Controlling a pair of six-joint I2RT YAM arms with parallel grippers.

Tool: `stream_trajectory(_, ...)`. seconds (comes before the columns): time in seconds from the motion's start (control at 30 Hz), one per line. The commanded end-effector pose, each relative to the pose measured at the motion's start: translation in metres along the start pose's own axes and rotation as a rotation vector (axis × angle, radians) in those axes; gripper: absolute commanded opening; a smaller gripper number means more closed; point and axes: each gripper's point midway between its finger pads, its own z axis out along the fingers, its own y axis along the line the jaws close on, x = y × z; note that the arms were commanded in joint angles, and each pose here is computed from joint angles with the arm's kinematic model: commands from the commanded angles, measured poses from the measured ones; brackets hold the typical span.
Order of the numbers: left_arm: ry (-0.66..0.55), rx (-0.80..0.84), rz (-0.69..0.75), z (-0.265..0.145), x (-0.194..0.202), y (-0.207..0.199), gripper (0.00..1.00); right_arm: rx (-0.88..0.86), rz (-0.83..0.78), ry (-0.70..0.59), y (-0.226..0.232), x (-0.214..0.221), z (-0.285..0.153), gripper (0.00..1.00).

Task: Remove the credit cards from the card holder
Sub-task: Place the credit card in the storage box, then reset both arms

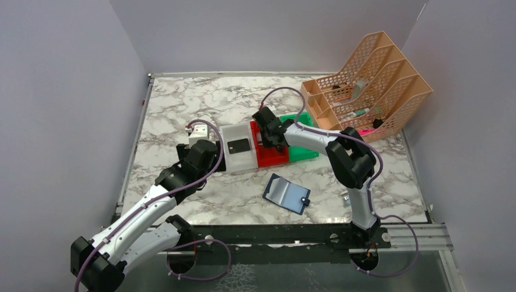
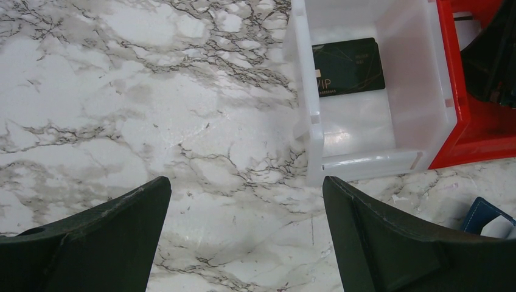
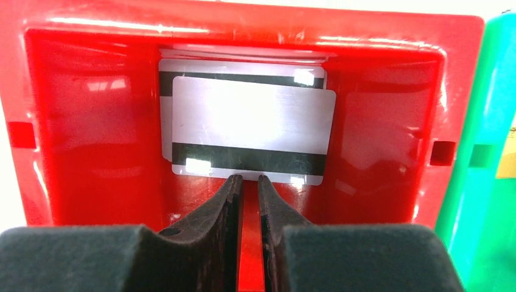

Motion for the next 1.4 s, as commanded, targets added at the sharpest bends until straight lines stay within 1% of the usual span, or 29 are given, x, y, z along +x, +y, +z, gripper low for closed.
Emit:
stream_trajectory(0.0, -0.013, 0.017, -0.004, -0.001, -0.007, -0.004, 0.99, 0.059, 0.001, -0.028, -0.008, -0.004, 0.014, 0.2)
stream_trajectory(0.2, -0.01, 0.016, -0.001, 0.0, -0.006, -0.004, 0.99, 0.044, -0.016, -0.038, -0.006, -0.009, 0.013, 0.2)
stream_trajectory(0.33, -0.009, 0.014, -0.002, 0.0, -0.007, -0.004, 0.99, -0.01, -0.008, -0.062, 0.0, -0.019, -0.005, 0.2)
stream_trajectory(0.43, -0.011, 0.01, -0.002, 0.0, -0.007, -0.003, 0.99, -0.077, -0.003, -0.11, 0.004, -0.034, -0.037, 0.21)
stream_trajectory(0.57, -0.014, 0.005, -0.003, 0.0, -0.008, -0.002, 0.99, -0.216, 0.009, -0.24, 0.006, -0.048, -0.096, 0.25)
stream_trajectory(0.63, -0.014, 0.002, -0.003, 0.0, -0.008, -0.002, 0.99, -0.253, 0.029, -0.292, -0.001, -0.043, -0.12, 0.29)
stream_trajectory(0.73, -0.019, 0.0, -0.014, 0.001, -0.01, -0.002, 0.99, -0.255, 0.076, -0.365, -0.024, -0.028, -0.153, 0.32)
stream_trajectory(0.8, -0.033, -0.005, -0.025, 0.0, -0.013, -0.002, 0.99, -0.227, 0.111, -0.402, -0.042, -0.016, -0.169, 0.35)
stream_trajectory(0.87, -0.053, -0.02, -0.04, -0.001, -0.019, 0.0, 0.99, -0.2, 0.137, -0.447, -0.06, -0.005, -0.184, 0.41)
stream_trajectory(0.97, -0.083, -0.045, -0.048, -0.004, -0.026, 0.006, 0.99, -0.152, 0.175, -0.515, -0.087, 0.009, -0.204, 0.56)
stream_trajectory(1.1, -0.136, -0.061, -0.062, -0.011, -0.041, 0.011, 0.99, -0.066, 0.221, -0.624, -0.121, 0.012, -0.234, 0.69)
stream_trajectory(1.27, -0.218, -0.137, -0.052, -0.02, -0.062, 0.027, 0.99, 0.111, 0.265, -0.749, -0.165, 0.004, -0.261, 0.77)
stream_trajectory(1.3, -0.255, -0.189, -0.056, -0.025, -0.065, 0.04, 0.99, 0.226, 0.299, -0.767, -0.183, -0.002, -0.268, 0.83)
stream_trajectory(1.37, -0.264, -0.186, -0.08, -0.027, -0.063, 0.042, 0.99, 0.228, 0.27, -0.762, -0.18, -0.011, -0.27, 0.83)
